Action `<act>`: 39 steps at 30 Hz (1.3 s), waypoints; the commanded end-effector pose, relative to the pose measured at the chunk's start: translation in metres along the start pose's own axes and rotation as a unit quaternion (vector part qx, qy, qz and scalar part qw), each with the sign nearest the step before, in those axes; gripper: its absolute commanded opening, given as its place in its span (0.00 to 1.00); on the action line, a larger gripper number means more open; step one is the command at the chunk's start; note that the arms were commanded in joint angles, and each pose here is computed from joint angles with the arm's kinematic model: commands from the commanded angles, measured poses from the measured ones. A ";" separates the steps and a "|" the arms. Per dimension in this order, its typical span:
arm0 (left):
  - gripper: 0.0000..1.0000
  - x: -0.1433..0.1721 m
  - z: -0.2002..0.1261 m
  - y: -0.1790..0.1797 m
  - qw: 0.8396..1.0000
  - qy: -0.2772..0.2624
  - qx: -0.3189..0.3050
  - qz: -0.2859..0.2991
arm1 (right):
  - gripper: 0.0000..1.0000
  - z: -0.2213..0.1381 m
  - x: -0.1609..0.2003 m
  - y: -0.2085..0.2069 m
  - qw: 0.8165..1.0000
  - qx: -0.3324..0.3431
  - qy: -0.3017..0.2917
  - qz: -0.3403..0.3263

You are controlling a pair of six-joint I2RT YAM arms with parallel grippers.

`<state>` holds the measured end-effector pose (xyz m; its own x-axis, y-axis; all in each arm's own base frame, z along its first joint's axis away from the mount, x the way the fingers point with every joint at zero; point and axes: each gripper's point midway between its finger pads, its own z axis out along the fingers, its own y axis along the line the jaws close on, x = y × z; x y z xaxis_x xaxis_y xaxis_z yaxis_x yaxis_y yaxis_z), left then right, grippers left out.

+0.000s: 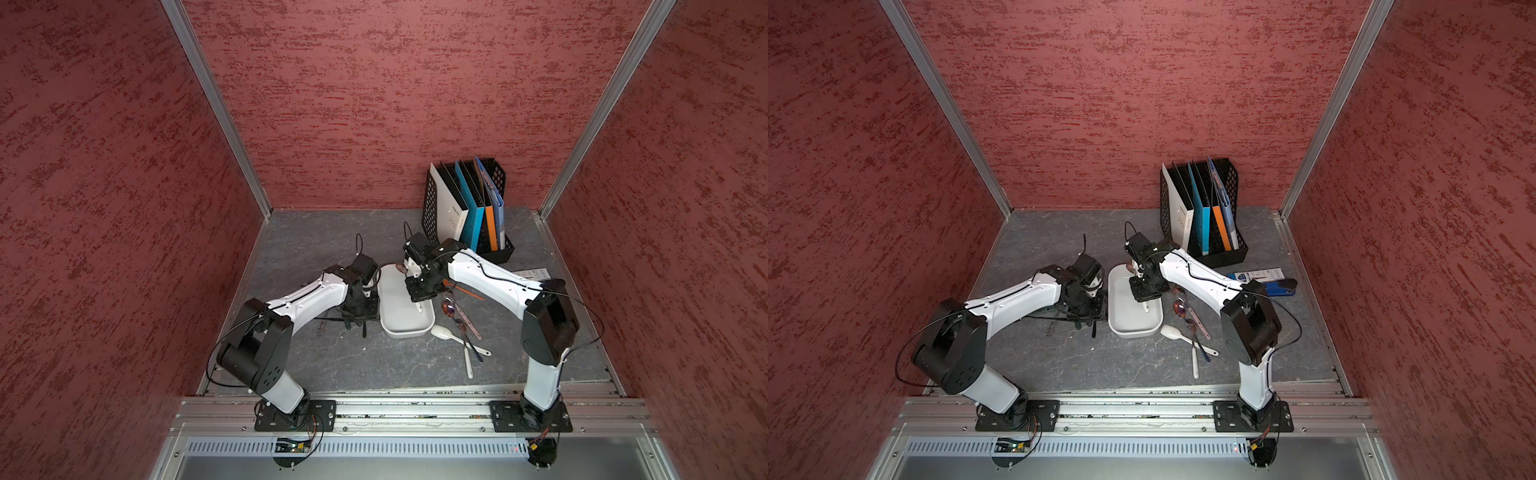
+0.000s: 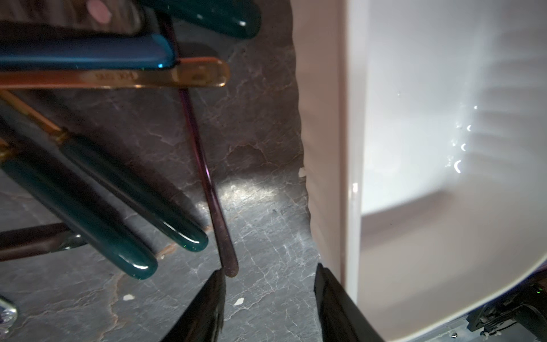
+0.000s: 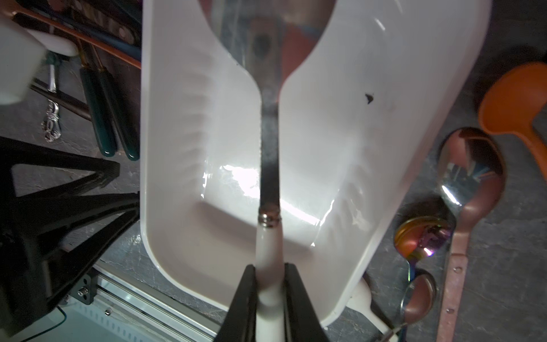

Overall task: Put the spoon into the storage box
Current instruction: Adjust the storage box at the center of the board, then place the spoon in the storage box.

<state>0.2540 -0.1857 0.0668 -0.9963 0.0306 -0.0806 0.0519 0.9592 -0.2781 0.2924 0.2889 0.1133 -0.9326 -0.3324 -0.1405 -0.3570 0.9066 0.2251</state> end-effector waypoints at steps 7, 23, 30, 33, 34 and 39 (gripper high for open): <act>0.54 -0.024 -0.042 0.007 0.997 -0.068 0.024 -0.030 | 0.12 0.016 0.024 -0.012 0.999 0.009 0.047 -0.016; 0.57 -0.030 -0.055 0.005 0.996 -0.070 0.024 -0.040 | 0.13 0.065 0.008 -0.032 0.995 0.029 0.090 -0.023; 0.58 -0.032 -0.055 -0.002 0.997 -0.067 0.024 -0.039 | 0.21 0.074 0.003 -0.036 0.994 0.040 0.094 -0.022; 0.59 -0.033 -0.051 -0.007 0.997 -0.061 0.024 -0.036 | 0.31 0.069 0.001 -0.037 0.995 0.046 0.088 -0.024; 0.59 -0.032 -0.049 -0.009 0.998 -0.057 0.022 -0.034 | 0.33 0.067 0.000 -0.037 0.995 0.047 0.085 -0.023; 0.60 -0.034 -0.040 -0.019 0.998 -0.045 0.015 -0.028 | 0.48 0.046 -0.006 -0.035 0.997 0.050 0.055 -0.021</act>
<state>0.2810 -0.1877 0.1105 -0.9872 -0.0501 -0.1516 0.0008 0.9480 -0.3183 0.3028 0.2730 0.0321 -0.9142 -0.4032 0.0407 -0.3942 0.9080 0.1424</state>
